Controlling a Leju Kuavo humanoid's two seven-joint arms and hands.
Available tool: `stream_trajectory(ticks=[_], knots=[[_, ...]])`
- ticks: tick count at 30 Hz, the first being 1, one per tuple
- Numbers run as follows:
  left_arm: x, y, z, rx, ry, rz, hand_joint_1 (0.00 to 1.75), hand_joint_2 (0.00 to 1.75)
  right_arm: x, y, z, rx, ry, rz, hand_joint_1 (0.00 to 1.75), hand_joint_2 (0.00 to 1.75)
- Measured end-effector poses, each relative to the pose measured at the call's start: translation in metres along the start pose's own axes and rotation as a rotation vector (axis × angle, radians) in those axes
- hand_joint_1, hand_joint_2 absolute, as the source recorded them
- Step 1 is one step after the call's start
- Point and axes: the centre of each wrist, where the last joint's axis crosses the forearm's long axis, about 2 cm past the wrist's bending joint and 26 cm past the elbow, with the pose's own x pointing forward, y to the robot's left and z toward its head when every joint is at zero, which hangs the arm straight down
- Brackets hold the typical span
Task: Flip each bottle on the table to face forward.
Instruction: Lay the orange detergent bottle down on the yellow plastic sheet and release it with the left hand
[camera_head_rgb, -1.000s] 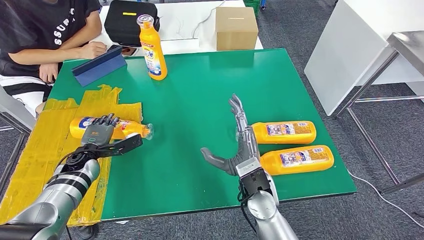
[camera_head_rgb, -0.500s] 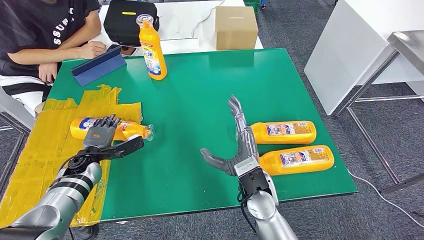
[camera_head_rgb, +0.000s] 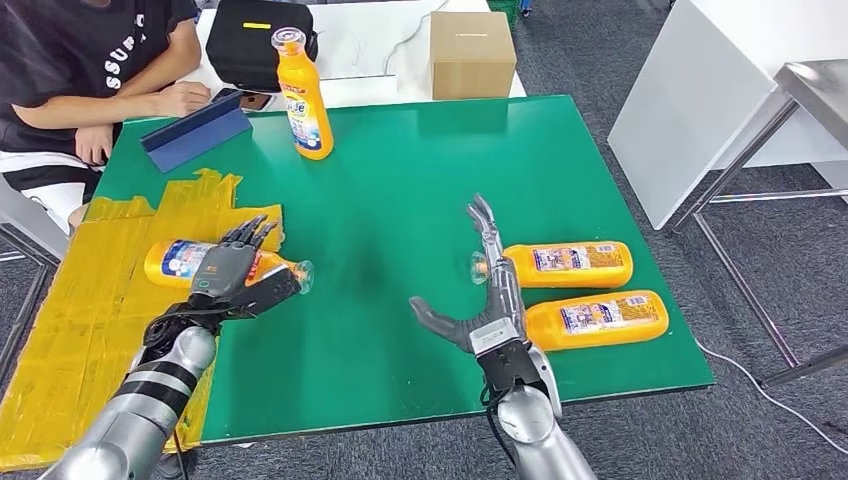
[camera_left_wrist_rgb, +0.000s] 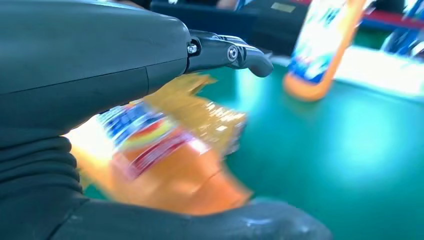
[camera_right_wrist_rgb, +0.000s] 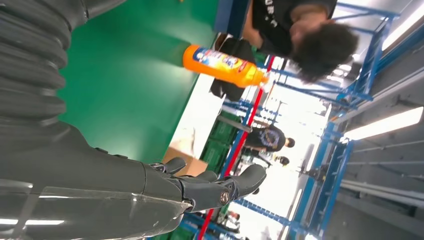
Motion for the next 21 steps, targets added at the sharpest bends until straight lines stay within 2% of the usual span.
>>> stream_trajectory(ticks=[8, 21], knots=[[0.023, 0.012, 0.007, 0.086, -0.097, 0.058, 0.0, 0.0, -0.001, -0.008, 0.005, -0.026, 0.005, 0.027, 0.0, 1.75], [0.029, 0.017, 0.009, 0.116, -0.125, 0.069, 0.0, 0.0, -0.001, -0.01, 0.006, -0.03, 0.004, 0.031, 0.0, 1.75]])
